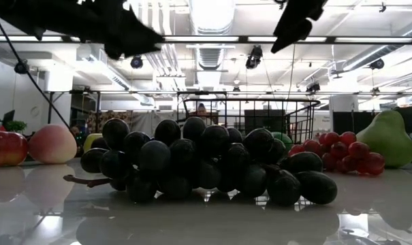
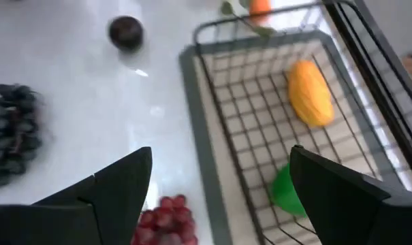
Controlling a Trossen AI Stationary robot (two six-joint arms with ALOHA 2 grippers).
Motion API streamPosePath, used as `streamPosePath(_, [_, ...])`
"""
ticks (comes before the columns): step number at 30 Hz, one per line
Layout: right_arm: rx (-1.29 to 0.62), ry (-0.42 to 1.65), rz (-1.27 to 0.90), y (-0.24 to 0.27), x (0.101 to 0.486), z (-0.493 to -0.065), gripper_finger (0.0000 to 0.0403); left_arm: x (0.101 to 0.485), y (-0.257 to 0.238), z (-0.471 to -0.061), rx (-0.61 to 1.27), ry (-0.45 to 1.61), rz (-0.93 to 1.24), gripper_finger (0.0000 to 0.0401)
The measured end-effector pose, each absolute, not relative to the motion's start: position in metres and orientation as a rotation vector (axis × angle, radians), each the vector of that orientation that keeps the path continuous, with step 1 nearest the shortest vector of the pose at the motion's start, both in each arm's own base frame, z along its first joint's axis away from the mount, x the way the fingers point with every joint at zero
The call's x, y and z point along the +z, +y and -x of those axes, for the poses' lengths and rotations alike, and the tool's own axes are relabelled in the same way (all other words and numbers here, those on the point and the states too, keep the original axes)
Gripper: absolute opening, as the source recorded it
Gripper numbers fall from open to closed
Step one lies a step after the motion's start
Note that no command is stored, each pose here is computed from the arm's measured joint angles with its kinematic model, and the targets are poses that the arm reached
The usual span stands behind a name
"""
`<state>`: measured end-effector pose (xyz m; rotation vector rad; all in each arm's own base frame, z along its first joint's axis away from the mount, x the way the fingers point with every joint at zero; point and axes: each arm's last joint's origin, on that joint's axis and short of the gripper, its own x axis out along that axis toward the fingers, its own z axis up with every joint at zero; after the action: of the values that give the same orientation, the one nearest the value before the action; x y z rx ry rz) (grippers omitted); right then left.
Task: Build produce basket
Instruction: Put the orange tangerine into the black wire basket
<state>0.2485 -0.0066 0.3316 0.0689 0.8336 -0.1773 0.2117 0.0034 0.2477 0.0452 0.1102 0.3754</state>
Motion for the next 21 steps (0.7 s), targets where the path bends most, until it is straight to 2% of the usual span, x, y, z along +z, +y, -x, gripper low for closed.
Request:
streamPosePath(8, [-0.114, 0.734, -0.026, 0.016, 0.309, -0.232, 0.0328, 0.251, 0.011, -0.215, 0.503, 0.48, 0.026, 0.0272])
streamPosePath(15, [-0.072, 0.706, -0.023, 0.026, 0.284, -0.223, 0.0327, 0.268, 0.029, -0.22, 0.554, 0.746, -0.047, 0.0272])
streamPosePath(21, [-0.06, 0.694, -0.05, 0.03, 0.271, -0.217, 0.0327, 0.264, 0.057, -0.237, 0.446, 0.895, -0.088, 0.0272])
